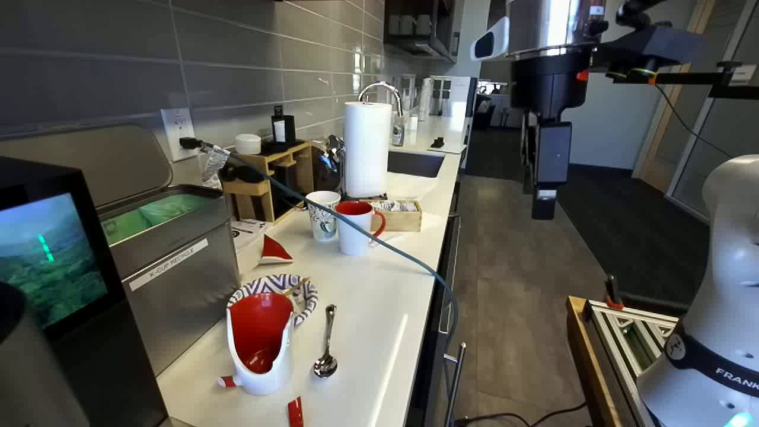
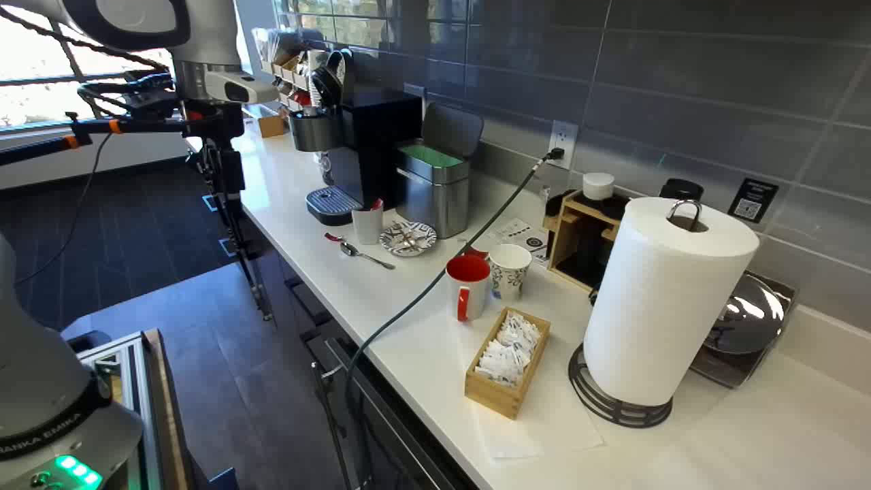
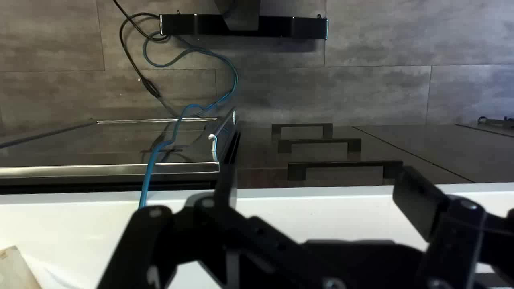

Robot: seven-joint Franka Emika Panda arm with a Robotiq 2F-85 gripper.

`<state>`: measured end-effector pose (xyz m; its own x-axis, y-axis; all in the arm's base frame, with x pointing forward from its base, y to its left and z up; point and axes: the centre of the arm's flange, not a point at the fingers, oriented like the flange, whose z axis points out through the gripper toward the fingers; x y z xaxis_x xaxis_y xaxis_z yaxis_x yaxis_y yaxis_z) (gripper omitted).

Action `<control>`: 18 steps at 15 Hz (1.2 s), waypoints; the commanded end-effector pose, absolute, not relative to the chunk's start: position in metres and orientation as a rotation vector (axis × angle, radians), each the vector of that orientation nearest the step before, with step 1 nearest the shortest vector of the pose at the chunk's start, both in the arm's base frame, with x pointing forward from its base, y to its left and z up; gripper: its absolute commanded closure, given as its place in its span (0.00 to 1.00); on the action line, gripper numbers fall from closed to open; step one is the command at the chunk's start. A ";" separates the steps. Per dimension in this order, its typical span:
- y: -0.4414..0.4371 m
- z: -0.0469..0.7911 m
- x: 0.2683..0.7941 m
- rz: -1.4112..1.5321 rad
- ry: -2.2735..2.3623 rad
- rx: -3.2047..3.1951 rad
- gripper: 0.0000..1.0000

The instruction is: Remove the brown stick from the white plate and put it inside the mug

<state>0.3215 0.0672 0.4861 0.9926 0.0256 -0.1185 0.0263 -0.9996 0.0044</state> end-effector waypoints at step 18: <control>0.004 0.481 0.379 0.182 0.190 2.841 0.00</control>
<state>0.3506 0.0341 0.4934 0.9960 0.0679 0.0577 0.0566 -0.9821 0.1794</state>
